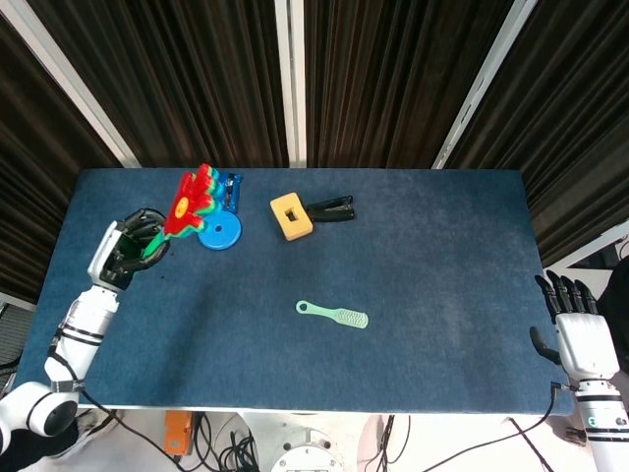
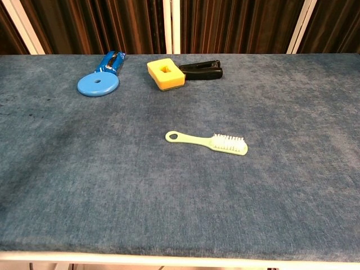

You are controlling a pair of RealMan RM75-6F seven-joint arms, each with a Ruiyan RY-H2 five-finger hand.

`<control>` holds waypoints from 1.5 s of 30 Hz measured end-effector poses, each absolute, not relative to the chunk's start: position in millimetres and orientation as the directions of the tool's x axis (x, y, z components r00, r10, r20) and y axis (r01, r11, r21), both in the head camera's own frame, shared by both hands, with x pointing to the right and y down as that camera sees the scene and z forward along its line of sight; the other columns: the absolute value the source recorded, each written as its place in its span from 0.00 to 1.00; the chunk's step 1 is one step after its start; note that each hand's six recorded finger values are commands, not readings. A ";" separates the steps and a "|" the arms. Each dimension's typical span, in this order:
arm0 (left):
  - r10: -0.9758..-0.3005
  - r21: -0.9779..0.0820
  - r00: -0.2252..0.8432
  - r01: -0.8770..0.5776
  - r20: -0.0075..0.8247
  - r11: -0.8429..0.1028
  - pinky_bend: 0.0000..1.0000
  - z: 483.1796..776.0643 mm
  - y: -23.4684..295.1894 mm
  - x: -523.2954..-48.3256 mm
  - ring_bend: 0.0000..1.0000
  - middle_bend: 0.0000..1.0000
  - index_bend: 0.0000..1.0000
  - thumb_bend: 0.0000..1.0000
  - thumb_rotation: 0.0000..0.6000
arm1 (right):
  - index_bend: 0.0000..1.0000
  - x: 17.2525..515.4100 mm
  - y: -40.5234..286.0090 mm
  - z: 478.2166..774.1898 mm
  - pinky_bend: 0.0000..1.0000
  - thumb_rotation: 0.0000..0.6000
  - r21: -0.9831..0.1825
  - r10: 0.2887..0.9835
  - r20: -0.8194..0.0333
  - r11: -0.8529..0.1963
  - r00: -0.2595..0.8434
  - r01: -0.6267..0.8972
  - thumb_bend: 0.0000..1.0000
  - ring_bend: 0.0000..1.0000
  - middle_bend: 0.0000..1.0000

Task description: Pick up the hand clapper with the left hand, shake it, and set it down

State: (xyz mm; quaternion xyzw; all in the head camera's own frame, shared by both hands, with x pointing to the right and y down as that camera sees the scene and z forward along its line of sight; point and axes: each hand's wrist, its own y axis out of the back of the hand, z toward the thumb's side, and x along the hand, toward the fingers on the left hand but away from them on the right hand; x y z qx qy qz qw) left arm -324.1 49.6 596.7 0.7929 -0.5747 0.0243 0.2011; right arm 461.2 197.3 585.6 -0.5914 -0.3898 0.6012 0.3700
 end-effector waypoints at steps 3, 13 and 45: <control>-0.902 0.462 0.360 -0.859 0.240 -0.220 0.94 592.5 48.7 -325.6 0.88 0.65 0.61 0.43 1.00 | 0.00 461.3 197.3 586.2 0.00 1.00 -0.906 0.905 -0.424 -0.424 -0.028 0.016 0.33 0.00 0.00; -0.873 0.436 0.404 -0.861 0.272 -0.263 0.94 608.2 55.5 -326.1 0.88 0.66 0.61 0.43 1.00 | 0.00 463.3 198.7 586.7 0.00 1.00 -0.904 0.904 -0.427 -0.426 -0.031 0.019 0.33 0.00 0.00; -0.793 -0.438 0.421 -0.671 0.441 -0.599 0.95 668.2 96.7 -297.1 0.89 0.67 0.61 0.43 1.00 | 0.00 467.8 201.2 588.6 0.00 1.00 -0.903 0.902 -0.429 -0.429 -0.041 0.027 0.33 0.00 0.00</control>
